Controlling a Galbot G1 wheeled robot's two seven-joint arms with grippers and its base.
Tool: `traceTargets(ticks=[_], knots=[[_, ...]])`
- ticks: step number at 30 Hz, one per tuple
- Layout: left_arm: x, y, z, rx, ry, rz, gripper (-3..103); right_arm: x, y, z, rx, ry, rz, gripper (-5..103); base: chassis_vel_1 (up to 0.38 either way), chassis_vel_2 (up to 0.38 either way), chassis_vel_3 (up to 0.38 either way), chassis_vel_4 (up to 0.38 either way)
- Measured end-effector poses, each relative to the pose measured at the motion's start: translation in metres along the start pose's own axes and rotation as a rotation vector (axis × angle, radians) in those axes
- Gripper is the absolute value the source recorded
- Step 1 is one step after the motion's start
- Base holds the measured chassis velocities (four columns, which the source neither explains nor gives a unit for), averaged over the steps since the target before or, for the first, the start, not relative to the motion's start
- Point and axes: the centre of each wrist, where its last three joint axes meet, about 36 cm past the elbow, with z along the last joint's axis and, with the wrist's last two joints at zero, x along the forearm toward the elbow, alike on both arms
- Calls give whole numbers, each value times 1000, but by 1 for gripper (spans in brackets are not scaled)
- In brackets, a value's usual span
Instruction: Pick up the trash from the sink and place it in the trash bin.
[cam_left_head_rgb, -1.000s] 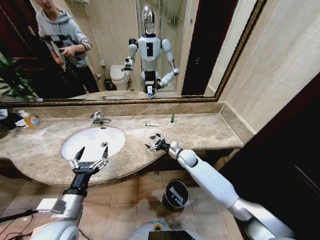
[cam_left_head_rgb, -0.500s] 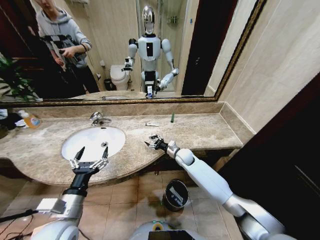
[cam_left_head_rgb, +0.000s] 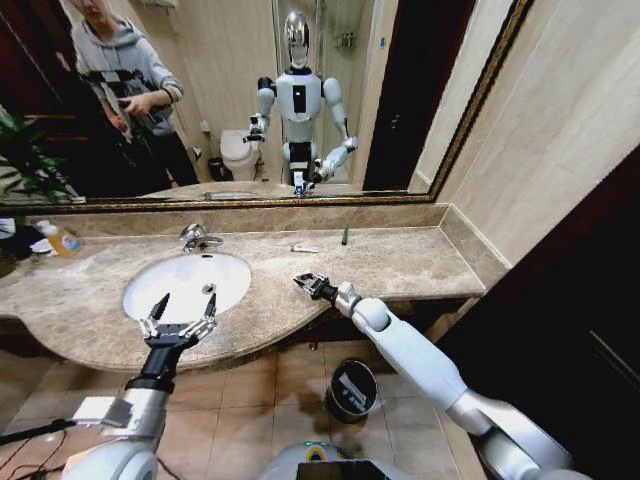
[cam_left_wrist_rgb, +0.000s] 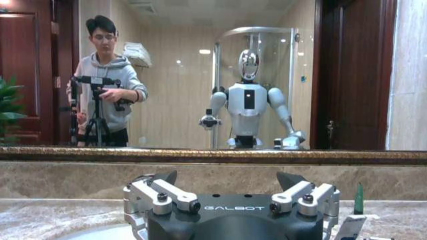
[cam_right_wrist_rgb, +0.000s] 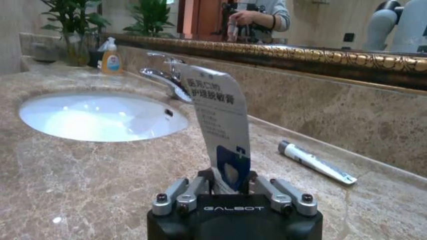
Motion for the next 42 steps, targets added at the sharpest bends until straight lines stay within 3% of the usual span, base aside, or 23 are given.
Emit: traceTargets(ticks=[10, 27, 36, 42], knots=[[0, 0, 0, 0, 0, 0, 100, 11, -6, -4, 2, -12, 14, 4, 0, 0, 0, 0], [0, 0, 0, 0, 0, 0, 100, 57, -20, -19, -25, -76, 84, 4, 0, 0, 0, 0], [0, 0, 0, 0, 0, 0, 100, 152, -30, -15, -56, -121, 205, 4, 0, 0, 0, 0], [0, 0, 0, 0, 0, 0, 100, 216, -19, -12, -47, -156, 283, 4, 0, 0, 0, 0]])
